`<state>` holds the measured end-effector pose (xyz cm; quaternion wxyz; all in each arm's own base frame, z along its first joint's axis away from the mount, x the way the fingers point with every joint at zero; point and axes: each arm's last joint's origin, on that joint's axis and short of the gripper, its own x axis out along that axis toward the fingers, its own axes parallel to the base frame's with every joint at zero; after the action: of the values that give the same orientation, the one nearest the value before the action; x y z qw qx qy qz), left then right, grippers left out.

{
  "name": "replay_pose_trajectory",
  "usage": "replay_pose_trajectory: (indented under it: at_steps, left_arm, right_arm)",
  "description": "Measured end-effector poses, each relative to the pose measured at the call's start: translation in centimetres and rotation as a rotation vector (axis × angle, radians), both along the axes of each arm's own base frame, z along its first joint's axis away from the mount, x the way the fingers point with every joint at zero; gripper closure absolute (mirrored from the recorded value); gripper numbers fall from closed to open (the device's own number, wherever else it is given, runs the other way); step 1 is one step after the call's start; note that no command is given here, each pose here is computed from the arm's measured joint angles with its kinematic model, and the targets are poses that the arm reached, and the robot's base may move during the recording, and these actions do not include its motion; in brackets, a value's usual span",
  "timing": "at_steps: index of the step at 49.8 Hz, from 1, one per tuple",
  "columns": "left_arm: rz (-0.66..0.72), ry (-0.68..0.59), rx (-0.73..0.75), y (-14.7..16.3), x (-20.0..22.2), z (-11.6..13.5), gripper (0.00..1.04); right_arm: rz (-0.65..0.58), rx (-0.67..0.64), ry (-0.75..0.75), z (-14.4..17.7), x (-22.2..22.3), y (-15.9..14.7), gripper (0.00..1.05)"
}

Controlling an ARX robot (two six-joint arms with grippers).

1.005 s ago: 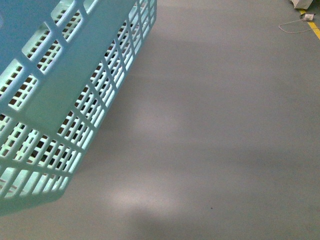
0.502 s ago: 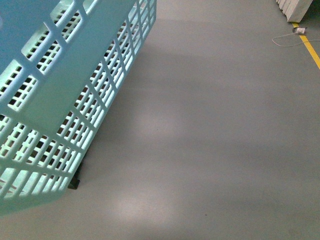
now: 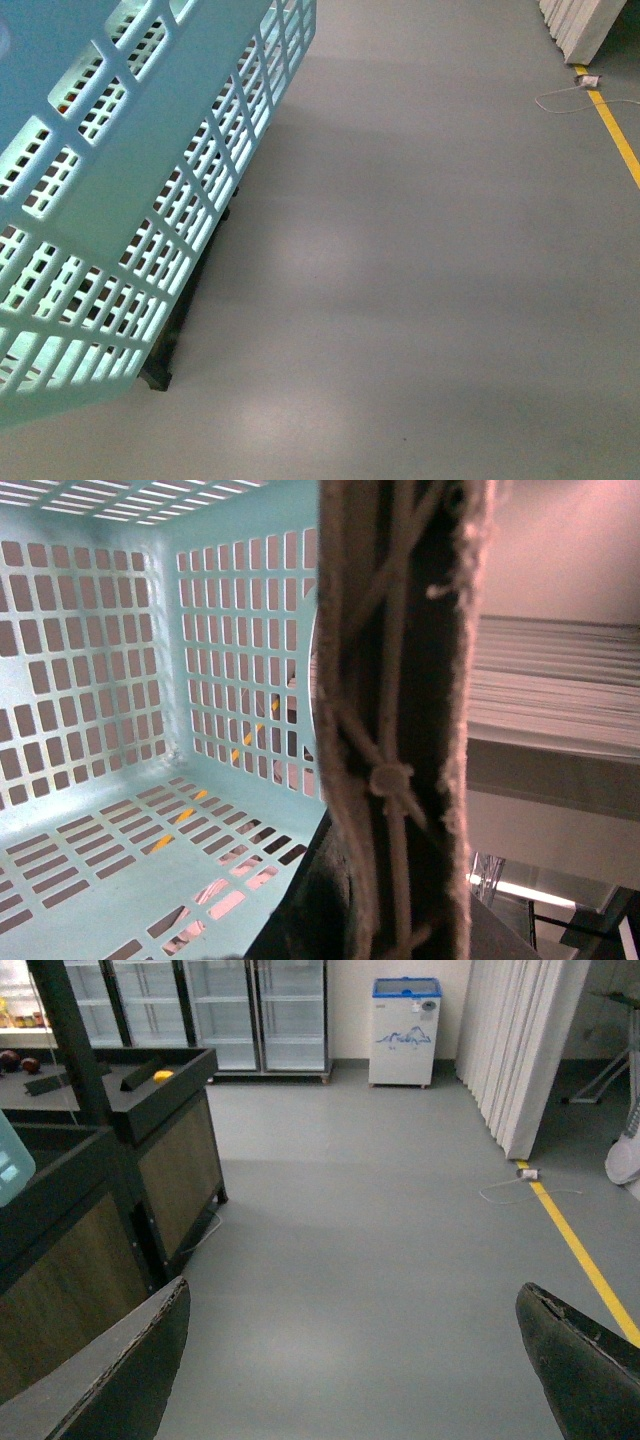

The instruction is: Pick lemon and mango into basket

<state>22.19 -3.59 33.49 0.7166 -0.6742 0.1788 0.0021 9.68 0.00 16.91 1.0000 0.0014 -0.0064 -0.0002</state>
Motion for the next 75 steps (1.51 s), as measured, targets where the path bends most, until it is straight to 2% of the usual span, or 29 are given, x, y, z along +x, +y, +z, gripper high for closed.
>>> replay_pose_trajectory:
  at_steps: [75]
  left_arm:
    - [-0.007, -0.002, 0.000, -0.12, -0.07, 0.05, 1.00]
  right_arm:
    - [0.000, 0.000, 0.000, 0.00, 0.00, 0.00, 0.09]
